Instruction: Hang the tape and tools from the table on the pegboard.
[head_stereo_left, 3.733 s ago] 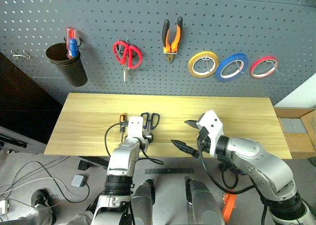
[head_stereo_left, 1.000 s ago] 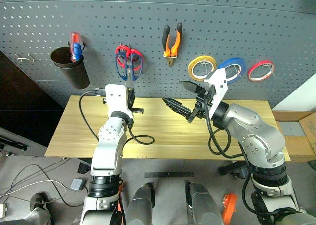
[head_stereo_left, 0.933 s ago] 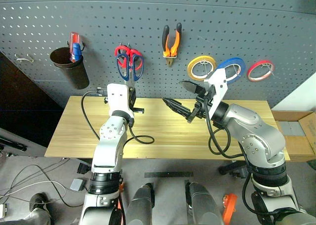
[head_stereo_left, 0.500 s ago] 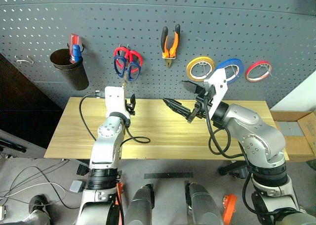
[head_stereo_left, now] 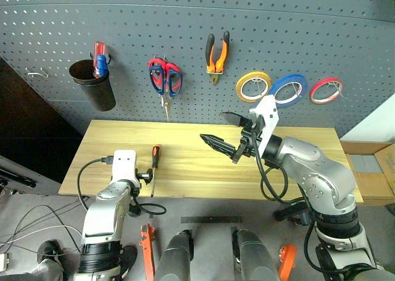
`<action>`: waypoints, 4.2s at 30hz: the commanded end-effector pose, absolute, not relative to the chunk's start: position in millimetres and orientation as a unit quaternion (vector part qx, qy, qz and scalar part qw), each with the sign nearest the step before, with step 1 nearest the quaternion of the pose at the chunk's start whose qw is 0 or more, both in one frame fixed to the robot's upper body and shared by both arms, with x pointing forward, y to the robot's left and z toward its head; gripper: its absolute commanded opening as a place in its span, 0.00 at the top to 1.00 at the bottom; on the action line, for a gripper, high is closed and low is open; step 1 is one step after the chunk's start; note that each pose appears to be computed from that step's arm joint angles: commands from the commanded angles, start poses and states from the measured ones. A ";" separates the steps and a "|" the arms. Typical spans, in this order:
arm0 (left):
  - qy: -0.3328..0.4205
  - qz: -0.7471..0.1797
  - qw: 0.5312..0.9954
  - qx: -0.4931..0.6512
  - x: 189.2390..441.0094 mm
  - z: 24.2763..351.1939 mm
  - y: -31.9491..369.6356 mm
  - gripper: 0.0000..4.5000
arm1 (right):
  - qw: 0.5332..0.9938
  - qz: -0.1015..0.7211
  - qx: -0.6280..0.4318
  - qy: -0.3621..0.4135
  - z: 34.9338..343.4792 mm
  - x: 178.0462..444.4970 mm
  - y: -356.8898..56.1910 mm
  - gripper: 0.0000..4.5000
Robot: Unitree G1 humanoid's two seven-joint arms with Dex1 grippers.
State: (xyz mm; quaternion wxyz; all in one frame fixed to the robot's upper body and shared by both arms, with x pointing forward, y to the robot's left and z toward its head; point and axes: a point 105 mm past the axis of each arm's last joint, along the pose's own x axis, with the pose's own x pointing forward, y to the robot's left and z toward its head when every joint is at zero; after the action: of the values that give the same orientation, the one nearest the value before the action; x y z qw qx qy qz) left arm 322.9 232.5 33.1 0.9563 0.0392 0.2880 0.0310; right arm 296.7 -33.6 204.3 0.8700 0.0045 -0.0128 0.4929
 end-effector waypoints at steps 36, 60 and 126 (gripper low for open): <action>0.347 0.034 0.937 -0.005 382.8 23.5 232.6 0.39 | 0.842 0.528 -0.082 0.075 156.0 272.8 -21.5 0.00; -0.063 0.071 0.993 0.073 303.9 175.7 239.3 0.91 | 0.820 0.570 0.014 -0.042 220.6 283.7 -9.1 0.00; -0.304 0.150 0.931 0.134 403.5 297.0 312.2 0.91 | 0.851 0.514 -0.021 -0.109 256.4 283.6 0.2 0.00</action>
State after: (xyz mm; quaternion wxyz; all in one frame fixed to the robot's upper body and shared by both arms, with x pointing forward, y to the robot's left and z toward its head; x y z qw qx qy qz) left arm 409.1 309.6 286.5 0.9394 0.1285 -0.2862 0.1379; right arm 291.2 4.6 243.3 0.8537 -0.0212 -0.0794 0.5143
